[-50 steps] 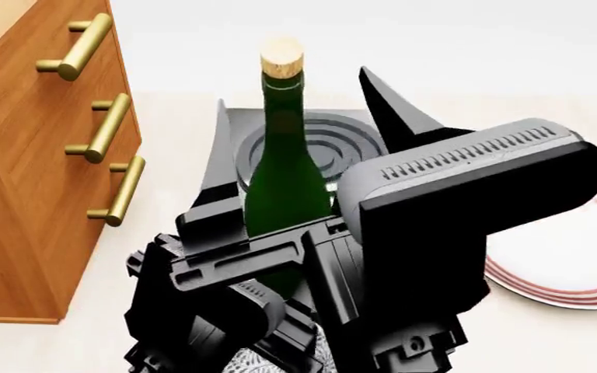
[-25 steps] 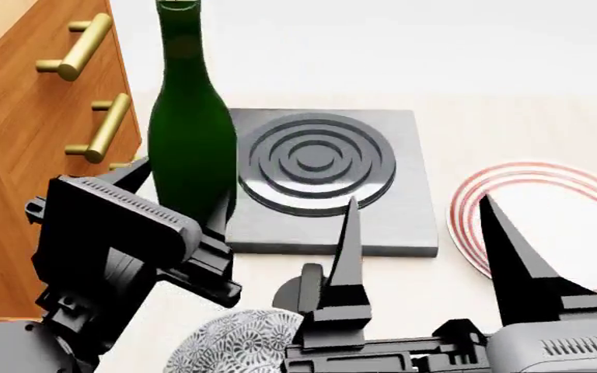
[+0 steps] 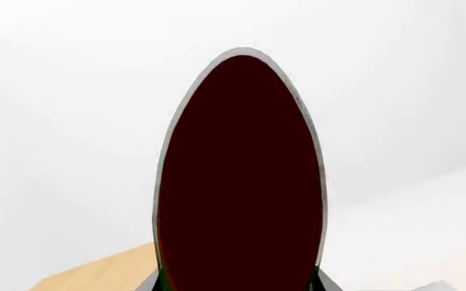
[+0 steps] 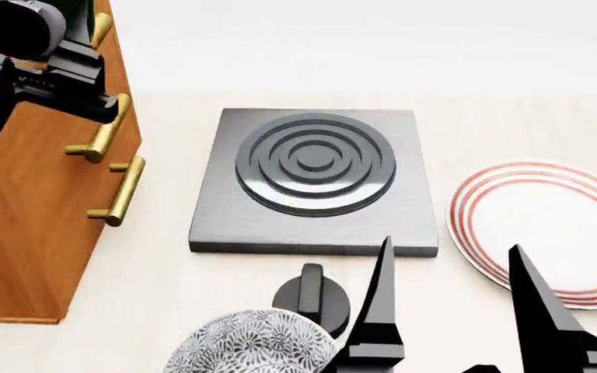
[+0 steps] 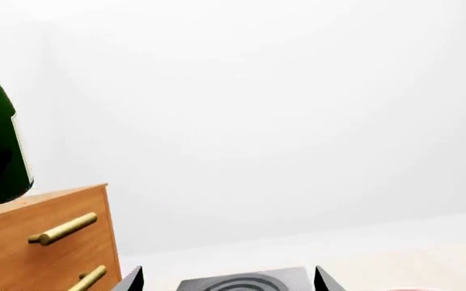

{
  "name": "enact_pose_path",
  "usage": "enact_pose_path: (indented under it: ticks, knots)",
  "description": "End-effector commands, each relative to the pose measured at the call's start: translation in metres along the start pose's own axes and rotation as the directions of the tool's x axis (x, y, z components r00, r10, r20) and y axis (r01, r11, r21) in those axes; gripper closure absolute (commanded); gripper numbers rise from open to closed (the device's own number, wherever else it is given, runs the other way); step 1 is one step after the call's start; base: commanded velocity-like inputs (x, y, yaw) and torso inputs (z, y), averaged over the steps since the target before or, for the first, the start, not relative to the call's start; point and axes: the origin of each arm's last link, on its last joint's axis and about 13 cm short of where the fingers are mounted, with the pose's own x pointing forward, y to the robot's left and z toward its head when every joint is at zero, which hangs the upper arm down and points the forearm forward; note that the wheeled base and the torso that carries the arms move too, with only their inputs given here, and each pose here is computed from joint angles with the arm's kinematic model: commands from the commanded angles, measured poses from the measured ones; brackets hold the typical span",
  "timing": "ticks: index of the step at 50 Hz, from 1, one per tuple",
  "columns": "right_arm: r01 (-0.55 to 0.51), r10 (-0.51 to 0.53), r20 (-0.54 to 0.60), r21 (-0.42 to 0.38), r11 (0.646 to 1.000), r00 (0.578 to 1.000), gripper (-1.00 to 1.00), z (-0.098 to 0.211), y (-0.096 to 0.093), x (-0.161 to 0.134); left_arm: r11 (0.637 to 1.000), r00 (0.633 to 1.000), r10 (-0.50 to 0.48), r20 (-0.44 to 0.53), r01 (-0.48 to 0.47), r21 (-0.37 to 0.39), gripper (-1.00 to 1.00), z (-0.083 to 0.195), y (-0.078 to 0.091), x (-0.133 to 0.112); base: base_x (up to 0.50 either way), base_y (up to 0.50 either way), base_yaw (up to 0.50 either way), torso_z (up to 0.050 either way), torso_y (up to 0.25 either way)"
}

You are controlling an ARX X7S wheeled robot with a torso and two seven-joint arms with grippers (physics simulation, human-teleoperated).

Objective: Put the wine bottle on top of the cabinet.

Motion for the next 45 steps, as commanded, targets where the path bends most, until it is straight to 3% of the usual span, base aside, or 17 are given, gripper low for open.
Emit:
enact_pose_path:
  ticks: [1,6,8,13,21,23,25,30,32,45]
  knots:
    - [0.010,-0.010,0.017,0.003,1.000,1.000,-1.00,-0.002,-0.002,-0.001,0.989,0.989,0.140,0.041,-0.142,0.040,1.00,0.051,0.051,0.027,0.00,0.00,0.00,0.000,0.000]
    - [0.005,-0.005,0.010,0.008,1.000,1.000,-1.00,-0.003,-0.001,-0.001,0.973,0.973,0.228,0.021,-0.229,0.029,1.00,0.070,0.078,0.043,0.00,0.00,0.00,0.000,0.002]
    - [0.002,-0.002,0.007,0.008,1.000,1.000,-1.00,-0.004,-0.001,-0.001,0.972,0.973,0.231,0.015,-0.230,-0.042,1.00,0.082,0.086,0.048,0.00,0.00,0.00,0.000,0.000]
    - [-0.004,0.004,-0.001,0.013,1.000,1.000,-1.00,-0.005,-0.001,-0.001,0.952,0.953,0.304,0.011,-0.304,-0.042,1.00,0.100,0.106,0.061,0.00,0.00,0.00,0.000,0.002]
    - [-0.011,0.011,0.006,0.018,1.000,1.000,-1.00,-0.001,-0.001,-0.001,0.880,0.880,0.473,-0.045,-0.474,-0.033,1.00,0.111,0.136,0.072,0.00,0.00,0.00,0.000,0.000]
    - [-0.008,0.008,0.005,0.015,1.000,1.000,-1.00,-0.002,-0.002,-0.001,0.879,0.878,0.475,-0.056,-0.477,-0.024,1.00,0.112,0.140,0.074,0.00,0.00,0.00,0.000,0.000]
    - [-0.005,0.005,0.009,0.020,1.000,1.000,-1.00,0.000,-0.002,-0.001,0.849,0.851,0.514,-0.111,-0.523,-0.081,1.00,0.109,0.147,0.075,0.00,0.00,0.00,0.000,0.005]
    - [-0.008,0.008,0.002,0.021,1.000,1.000,-1.00,-0.002,-0.002,-0.001,0.849,0.847,0.516,-0.128,-0.526,-0.056,1.00,0.104,0.148,0.079,0.00,0.00,0.00,0.000,0.000]
    - [-0.006,0.006,0.000,0.020,1.000,1.000,-1.00,-0.003,-0.002,-0.001,0.863,0.859,0.477,-0.187,-0.498,-0.083,1.00,0.093,0.144,0.081,0.00,0.00,0.00,0.000,0.000]
    - [-0.005,0.006,-0.012,0.019,1.000,1.000,-1.00,-0.007,-0.003,-0.001,0.888,0.887,0.438,-0.148,-0.452,-0.084,1.00,0.088,0.132,0.093,0.00,0.00,0.00,0.001,0.001]
